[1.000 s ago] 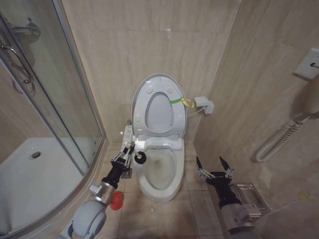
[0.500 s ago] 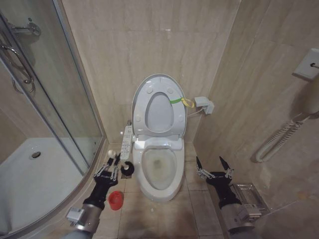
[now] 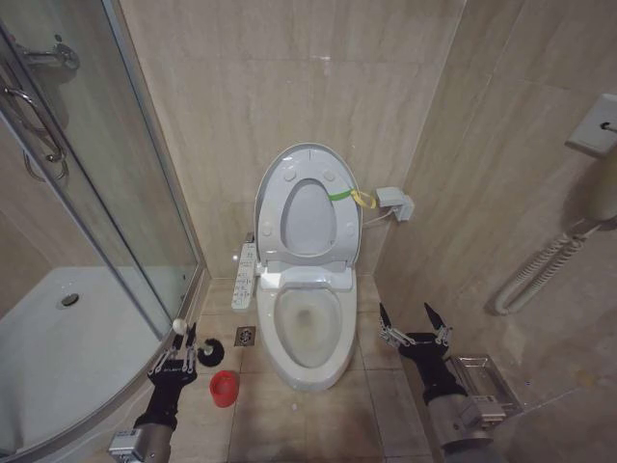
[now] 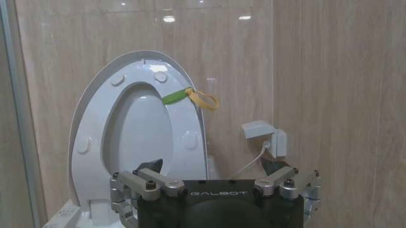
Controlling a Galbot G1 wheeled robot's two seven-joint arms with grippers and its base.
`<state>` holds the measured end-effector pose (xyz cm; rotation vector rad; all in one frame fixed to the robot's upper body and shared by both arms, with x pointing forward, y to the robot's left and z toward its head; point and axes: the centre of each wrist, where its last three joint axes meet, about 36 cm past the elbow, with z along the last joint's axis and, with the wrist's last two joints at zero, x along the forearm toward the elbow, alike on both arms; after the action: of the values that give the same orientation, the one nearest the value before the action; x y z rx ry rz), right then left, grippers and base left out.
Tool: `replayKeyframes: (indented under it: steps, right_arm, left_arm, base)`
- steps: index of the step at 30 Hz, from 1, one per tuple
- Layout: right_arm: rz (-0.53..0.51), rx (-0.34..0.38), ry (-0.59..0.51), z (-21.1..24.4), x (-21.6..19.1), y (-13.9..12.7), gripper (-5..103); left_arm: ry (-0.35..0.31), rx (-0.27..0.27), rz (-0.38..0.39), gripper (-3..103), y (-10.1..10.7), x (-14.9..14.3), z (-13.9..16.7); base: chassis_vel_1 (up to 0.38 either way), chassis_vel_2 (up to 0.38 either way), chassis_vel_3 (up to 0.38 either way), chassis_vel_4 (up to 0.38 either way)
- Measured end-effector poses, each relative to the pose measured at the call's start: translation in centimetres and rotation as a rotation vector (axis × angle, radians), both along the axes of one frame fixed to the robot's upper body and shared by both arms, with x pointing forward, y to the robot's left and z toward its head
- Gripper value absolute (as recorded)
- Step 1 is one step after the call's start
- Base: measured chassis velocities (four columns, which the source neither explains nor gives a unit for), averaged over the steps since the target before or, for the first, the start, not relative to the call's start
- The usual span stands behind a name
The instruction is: Open the toilet lid, clean the toilet bowl with a toilet brush, close the toilet lid, and flush.
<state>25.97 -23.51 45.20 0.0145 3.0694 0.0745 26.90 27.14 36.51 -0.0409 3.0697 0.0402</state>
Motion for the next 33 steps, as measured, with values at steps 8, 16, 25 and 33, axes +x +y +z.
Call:
replayKeyframes:
  steps: [8,16,25,33]
  right_arm:
    - [0.000,0.000,0.000,0.0,0.0,0.0,100]
    - [0.000,0.000,0.000,0.0,0.0,0.0,100]
    - [0.000,0.000,0.000,0.0,0.0,0.0,100]
    - [0.000,0.000,0.000,0.0,0.0,0.0,100]
  left_arm:
    - [0.008,-0.034,0.018,17,1.6,2.6,-6.9]
    - [0.023,-0.060,0.028,17,3.2,5.5,-12.8]
    - [0.059,-0.080,0.032,17,4.9,6.1,-17.7]
    - [0.076,-0.091,0.047,17,5.8,6.5,-19.4]
  base:
    - [0.000,0.000,0.000,0.000]
    - [0.000,0.000,0.000,0.000]
    - [0.000,0.000,0.000,0.000]
    - [0.000,0.000,0.000,0.000]
